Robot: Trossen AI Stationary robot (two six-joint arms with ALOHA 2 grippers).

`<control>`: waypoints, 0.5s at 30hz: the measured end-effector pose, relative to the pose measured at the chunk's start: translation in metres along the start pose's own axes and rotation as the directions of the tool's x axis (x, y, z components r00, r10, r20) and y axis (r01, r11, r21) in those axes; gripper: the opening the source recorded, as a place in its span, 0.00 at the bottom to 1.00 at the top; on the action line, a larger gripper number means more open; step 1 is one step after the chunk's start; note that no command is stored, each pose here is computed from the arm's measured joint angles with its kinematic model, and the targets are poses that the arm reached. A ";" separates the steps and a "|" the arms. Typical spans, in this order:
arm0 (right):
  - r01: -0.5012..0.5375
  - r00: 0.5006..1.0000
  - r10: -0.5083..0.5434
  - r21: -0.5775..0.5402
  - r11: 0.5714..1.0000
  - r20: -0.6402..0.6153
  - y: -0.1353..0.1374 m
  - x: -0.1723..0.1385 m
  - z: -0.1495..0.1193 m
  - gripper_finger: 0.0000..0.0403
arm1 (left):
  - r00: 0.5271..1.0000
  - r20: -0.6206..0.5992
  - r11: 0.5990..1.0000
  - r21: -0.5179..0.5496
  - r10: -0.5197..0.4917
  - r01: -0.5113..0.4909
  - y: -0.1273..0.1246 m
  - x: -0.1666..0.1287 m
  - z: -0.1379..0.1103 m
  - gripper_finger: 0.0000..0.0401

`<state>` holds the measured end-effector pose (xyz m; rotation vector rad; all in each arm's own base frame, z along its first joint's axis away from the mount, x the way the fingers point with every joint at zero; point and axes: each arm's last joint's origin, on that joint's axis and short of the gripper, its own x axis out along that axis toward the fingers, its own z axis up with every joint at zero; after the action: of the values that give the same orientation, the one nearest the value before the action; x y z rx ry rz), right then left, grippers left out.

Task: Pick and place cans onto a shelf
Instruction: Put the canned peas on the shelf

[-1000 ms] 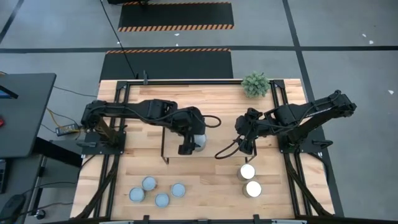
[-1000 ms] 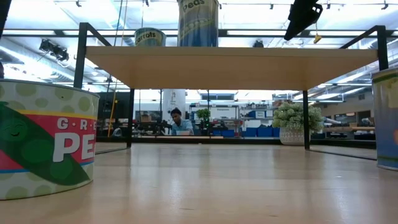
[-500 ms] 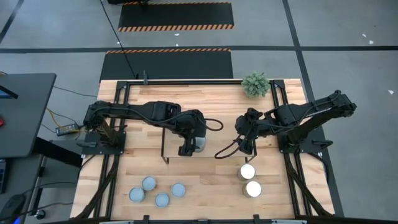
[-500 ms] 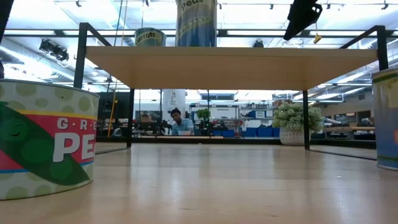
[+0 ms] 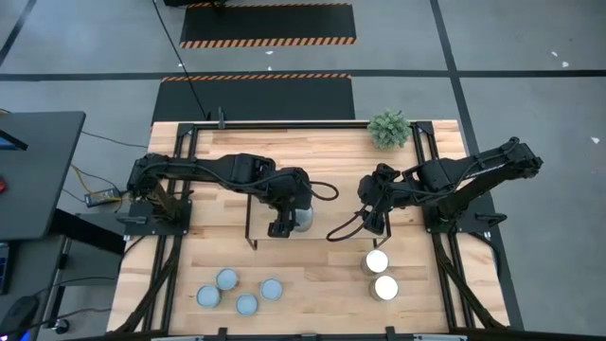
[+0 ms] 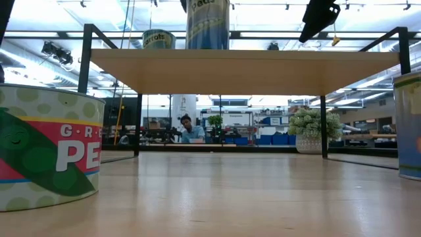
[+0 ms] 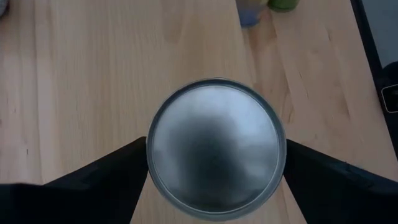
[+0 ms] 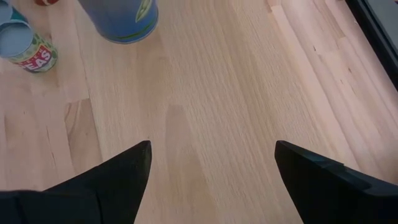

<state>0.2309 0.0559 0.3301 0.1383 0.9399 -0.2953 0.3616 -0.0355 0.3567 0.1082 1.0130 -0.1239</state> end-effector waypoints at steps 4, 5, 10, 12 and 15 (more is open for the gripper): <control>0.000 1.000 0.000 0.000 1.000 0.000 0.000 0.000 0.000 0.86 | 1.000 0.001 1.000 0.000 0.001 -0.001 0.000 0.000 0.000 0.82; 0.000 1.000 0.000 0.000 1.000 0.000 0.000 0.000 0.000 0.86 | 1.000 0.001 1.000 -0.001 0.002 -0.002 0.000 0.000 0.000 0.81; 0.000 1.000 0.000 0.000 1.000 0.000 0.000 0.000 0.000 0.86 | 1.000 0.001 1.000 -0.029 0.013 -0.013 0.000 0.000 0.000 0.80; 0.000 1.000 0.000 0.000 1.000 0.000 0.000 0.000 0.000 0.86 | 1.000 0.000 0.999 -0.038 0.019 -0.019 0.000 0.000 0.000 0.80; 0.001 1.000 -0.001 -0.003 1.000 -0.001 0.000 0.000 0.000 0.86 | 1.000 -0.016 0.998 -0.062 0.018 -0.019 -0.002 -0.005 -0.003 0.80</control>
<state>0.2308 0.0559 0.3300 0.1350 0.9417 -0.2943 0.3563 -0.0369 0.3595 0.0620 1.0305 -0.0747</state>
